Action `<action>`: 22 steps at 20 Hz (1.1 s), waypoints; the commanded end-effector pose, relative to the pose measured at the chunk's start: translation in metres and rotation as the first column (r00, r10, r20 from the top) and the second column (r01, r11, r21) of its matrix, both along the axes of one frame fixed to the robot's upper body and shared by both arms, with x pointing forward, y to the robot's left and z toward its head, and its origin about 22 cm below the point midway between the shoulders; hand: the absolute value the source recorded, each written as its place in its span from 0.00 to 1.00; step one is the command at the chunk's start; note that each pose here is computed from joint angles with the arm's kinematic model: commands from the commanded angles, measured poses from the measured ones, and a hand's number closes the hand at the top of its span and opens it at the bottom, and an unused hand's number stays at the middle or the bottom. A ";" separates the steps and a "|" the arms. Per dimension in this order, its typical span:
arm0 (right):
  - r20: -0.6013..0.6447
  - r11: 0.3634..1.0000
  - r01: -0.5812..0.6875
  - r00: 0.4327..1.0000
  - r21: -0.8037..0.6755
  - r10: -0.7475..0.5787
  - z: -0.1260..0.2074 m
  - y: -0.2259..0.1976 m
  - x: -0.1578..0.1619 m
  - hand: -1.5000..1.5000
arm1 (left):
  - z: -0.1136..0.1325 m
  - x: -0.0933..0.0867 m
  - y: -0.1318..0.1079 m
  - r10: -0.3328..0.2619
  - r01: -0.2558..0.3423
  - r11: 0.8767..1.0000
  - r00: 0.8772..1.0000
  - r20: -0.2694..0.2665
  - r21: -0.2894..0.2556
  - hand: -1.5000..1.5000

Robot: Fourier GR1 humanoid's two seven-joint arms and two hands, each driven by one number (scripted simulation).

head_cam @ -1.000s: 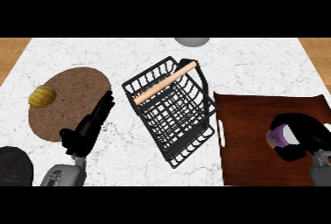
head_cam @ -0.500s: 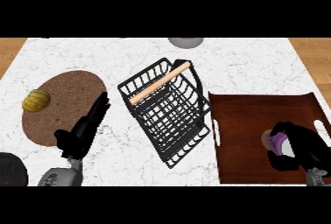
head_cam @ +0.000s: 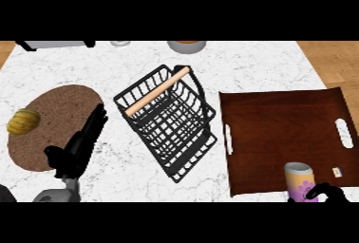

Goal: Pick the can from the tray and place it in the tiered basket

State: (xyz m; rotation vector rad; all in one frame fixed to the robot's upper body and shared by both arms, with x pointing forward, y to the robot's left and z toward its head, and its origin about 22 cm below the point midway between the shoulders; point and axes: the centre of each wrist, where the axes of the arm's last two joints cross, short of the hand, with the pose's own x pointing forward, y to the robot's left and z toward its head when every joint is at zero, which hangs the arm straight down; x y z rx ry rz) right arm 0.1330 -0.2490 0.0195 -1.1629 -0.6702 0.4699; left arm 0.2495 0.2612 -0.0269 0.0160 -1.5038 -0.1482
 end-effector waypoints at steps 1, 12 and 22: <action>0.190 0.989 0.101 0.974 0.111 -0.120 0.038 0.038 -0.030 1.00 | -0.005 -0.007 0.002 -0.008 0.008 1.000 1.000 -0.013 0.001 0.50; 0.545 0.996 0.003 0.837 0.086 -0.049 0.141 0.093 -0.070 1.00 | -0.001 0.006 -0.014 -0.084 0.084 0.996 0.996 0.010 0.007 0.50; 0.581 0.991 -0.002 0.810 0.136 -0.078 0.156 0.117 -0.057 1.00 | 0.011 0.016 -0.023 -0.111 0.111 0.994 0.993 0.046 0.008 0.50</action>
